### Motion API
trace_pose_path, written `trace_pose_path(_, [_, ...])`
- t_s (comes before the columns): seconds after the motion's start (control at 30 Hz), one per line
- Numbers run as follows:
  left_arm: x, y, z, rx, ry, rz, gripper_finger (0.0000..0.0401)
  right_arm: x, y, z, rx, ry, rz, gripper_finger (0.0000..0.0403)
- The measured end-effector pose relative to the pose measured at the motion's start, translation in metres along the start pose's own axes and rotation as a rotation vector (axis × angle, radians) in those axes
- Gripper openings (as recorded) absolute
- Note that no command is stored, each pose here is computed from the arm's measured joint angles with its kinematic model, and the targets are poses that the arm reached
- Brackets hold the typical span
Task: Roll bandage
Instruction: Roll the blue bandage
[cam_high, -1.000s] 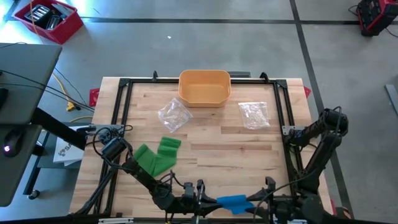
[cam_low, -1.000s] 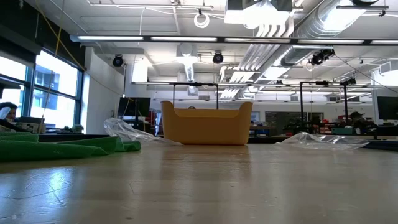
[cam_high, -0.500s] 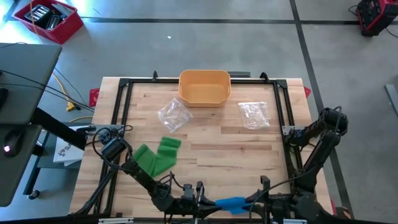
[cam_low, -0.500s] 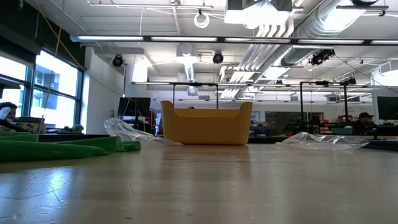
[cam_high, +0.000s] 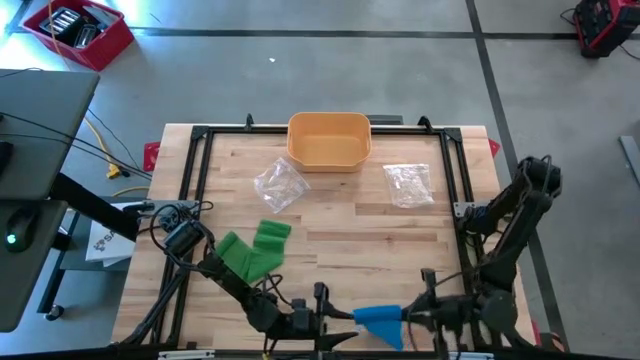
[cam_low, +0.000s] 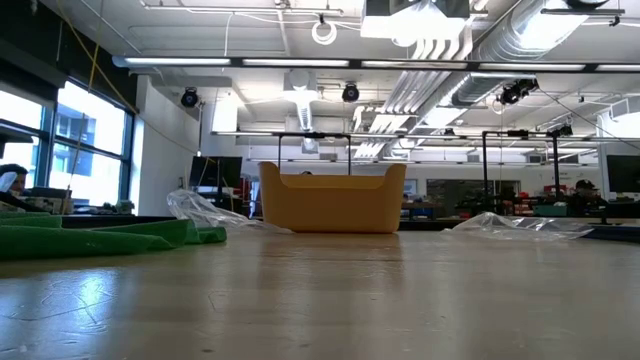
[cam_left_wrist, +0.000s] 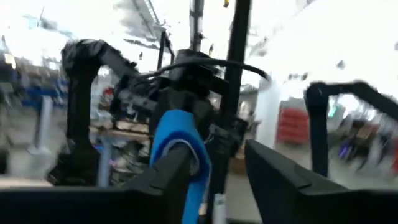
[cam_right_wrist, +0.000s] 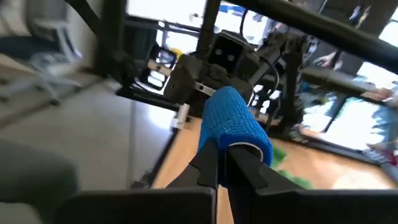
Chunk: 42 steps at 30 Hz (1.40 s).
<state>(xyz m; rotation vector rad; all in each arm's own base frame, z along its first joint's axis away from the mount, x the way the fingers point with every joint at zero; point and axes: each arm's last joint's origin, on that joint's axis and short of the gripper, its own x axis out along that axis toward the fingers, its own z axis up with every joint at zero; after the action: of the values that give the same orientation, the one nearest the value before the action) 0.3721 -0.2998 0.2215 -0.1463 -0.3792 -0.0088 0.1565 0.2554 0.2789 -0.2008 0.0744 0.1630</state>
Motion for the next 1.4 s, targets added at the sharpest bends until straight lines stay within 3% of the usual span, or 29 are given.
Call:
trace_pose_path(0.13, [0.012,-0.01,0.003,0.311,0.094,0.026,0.0174,-0.02,-0.027,-0.01,0.158,-0.028,0.069,0.0002])
trace_pose_path(0.27, [0.037,-0.022,0.016,0.587,0.285,0.065,0.0173,-0.039,-0.051,-0.023,0.313,-0.121,0.127,0.0001])
trace_pose_path(0.43, [0.061,-0.017,0.035,0.689,0.45,0.169,0.0164,-0.055,-0.068,-0.035,0.426,-0.274,0.234,0.0001])
trace_pose_path(0.67, [0.069,-0.014,0.045,0.887,0.452,0.164,0.0152,-0.059,-0.07,-0.042,0.44,-0.299,0.288,0.0001])
trace_pose_path(0.87, [0.076,-0.008,0.045,0.917,0.422,0.08,0.0145,-0.059,-0.07,-0.041,0.445,-0.306,0.291,0.0001])
trace_pose_path(1.13, [0.083,0.001,0.047,0.924,0.409,0.103,0.0136,-0.059,-0.07,-0.041,0.443,-0.304,0.291,0.0001])
trace_pose_path(1.4, [0.09,0.01,0.045,0.804,0.393,0.108,0.0132,-0.059,-0.071,-0.042,0.445,-0.3,0.267,0.0])
